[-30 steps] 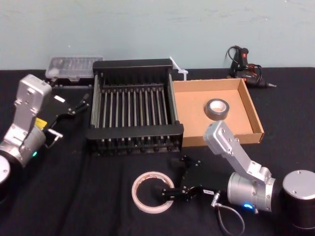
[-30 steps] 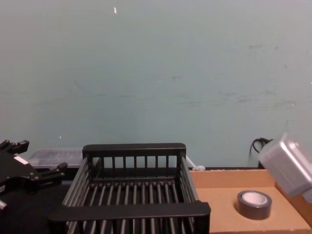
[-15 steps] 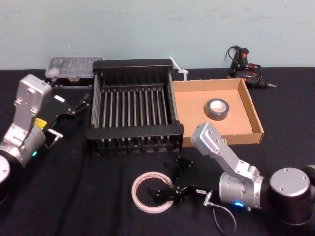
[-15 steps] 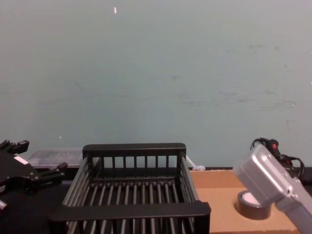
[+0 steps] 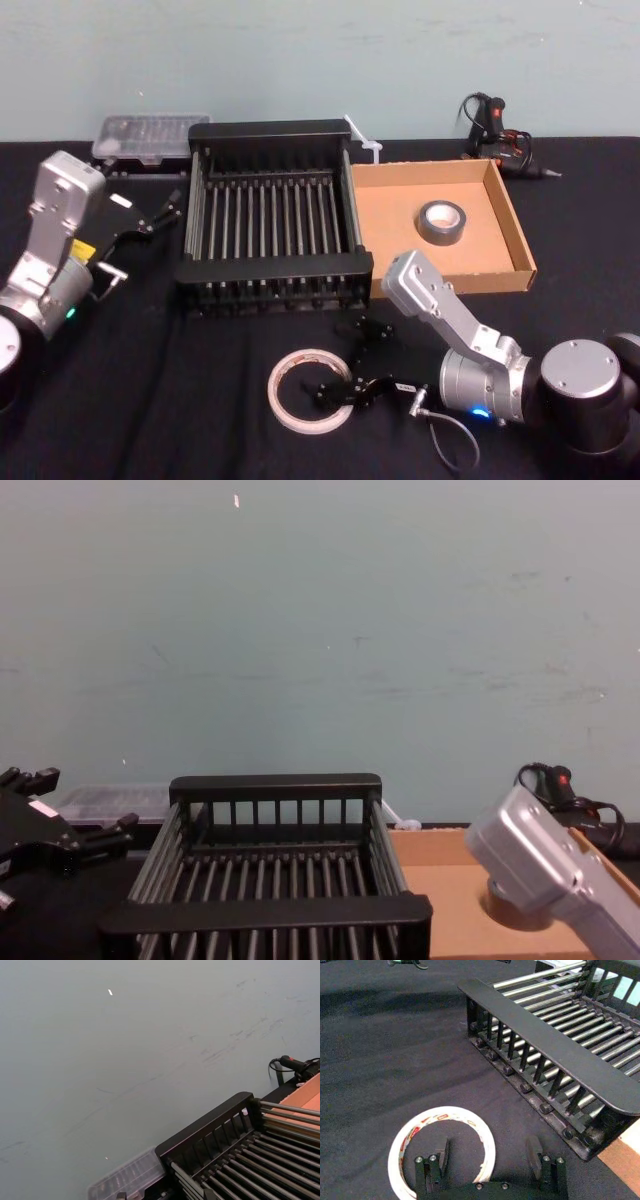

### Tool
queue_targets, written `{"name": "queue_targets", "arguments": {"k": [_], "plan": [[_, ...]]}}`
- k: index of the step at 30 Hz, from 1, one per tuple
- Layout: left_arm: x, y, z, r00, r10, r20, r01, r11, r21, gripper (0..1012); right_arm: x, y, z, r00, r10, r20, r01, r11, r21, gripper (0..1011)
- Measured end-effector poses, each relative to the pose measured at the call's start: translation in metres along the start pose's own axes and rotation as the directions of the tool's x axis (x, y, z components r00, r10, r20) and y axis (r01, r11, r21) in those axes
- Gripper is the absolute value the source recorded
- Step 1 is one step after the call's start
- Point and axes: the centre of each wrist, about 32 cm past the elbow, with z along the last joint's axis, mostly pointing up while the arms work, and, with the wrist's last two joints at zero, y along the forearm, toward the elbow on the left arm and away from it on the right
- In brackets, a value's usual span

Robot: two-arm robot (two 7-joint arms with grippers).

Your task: Pick up the white tape and place it into the black box , Pick up the silver tape and place it into the brown box.

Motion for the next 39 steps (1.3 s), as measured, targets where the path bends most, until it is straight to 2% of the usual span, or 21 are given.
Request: {"name": "queue_targets", "arguments": {"k": [26, 32, 39], "plan": [[0.0, 0.0, 0.0, 1.0, 0.0, 0.0, 0.0, 1.0, 0.0, 1001, 0.0009, 0.0016, -0.0014, 1.0, -0.001, 0.0, 0.001, 1.0, -0.007, 1002], [0.0, 0.0, 0.0, 1.0, 0.0, 0.0, 0.0, 1.0, 0.0, 1001, 0.0008, 0.0015, -0.0014, 1.0, -0.001, 0.001, 0.001, 1.0, -0.006, 889], [0.0, 0.0, 0.0, 1.0, 0.0, 0.0, 0.0, 1.0, 0.0, 1001, 0.0006, 0.0013, -0.0014, 1.0, -0.001, 0.001, 0.001, 1.0, -0.005, 693]]}}
